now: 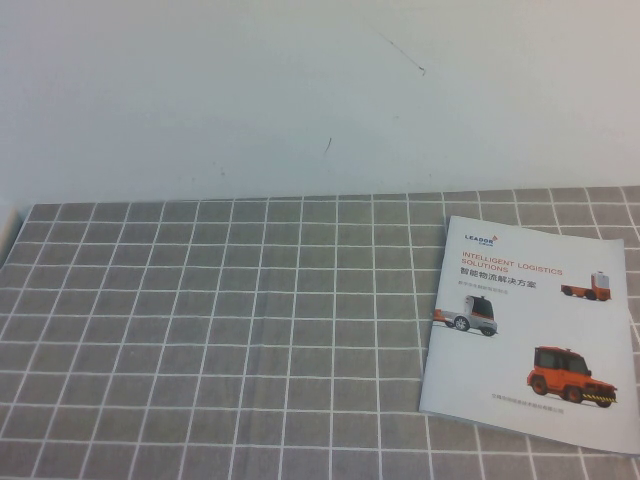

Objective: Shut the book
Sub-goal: 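Close the open booklet and leave it lying on the table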

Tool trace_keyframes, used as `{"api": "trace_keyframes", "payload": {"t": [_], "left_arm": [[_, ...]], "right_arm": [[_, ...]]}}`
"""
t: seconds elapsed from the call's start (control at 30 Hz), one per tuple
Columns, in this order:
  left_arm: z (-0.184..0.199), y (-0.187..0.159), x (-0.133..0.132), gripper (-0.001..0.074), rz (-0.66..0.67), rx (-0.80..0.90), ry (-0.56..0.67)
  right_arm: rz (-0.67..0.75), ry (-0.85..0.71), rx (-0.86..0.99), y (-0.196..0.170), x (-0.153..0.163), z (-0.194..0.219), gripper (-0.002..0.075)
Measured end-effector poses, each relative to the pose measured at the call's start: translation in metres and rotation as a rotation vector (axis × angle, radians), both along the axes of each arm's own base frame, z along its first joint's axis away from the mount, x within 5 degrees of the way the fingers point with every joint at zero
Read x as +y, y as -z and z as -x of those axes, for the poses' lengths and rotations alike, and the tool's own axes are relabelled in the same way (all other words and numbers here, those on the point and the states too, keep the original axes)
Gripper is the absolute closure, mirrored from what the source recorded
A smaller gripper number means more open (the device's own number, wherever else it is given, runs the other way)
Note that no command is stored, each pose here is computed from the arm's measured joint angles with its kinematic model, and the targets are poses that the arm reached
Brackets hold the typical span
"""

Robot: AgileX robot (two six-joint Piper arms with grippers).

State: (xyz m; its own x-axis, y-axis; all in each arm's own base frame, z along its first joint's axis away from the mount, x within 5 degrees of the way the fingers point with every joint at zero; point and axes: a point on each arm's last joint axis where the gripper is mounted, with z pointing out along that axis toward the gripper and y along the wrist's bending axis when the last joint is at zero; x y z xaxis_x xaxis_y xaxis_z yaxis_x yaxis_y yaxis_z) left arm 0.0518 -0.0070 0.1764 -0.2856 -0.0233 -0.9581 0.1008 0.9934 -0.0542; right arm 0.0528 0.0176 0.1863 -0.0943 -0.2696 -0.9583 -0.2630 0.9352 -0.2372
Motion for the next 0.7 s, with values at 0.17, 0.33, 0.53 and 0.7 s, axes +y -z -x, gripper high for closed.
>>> {"api": "trace_keyframes", "payload": {"t": [0.17,0.33,0.53,0.7], "left_arm": [[0.000,0.000,0.000,0.0738,0.000,0.000,0.000],[0.000,0.000,0.000,0.0738,0.000,0.000,0.000],[0.000,0.000,0.000,0.0738,0.000,0.000,0.000],[0.000,0.000,0.000,0.0738,0.000,0.000,0.000]], "right_arm": [[0.022,0.054,-0.094,-0.005,-0.005,-0.002,0.0727],[0.036,0.113,-0.084,-0.004,-0.010,-0.003,0.0727],[-0.039,0.215,0.107,0.012,-0.016,-0.001,0.0727],[-0.077,0.254,0.172,0.016,-0.017,0.001,0.0727]]}}
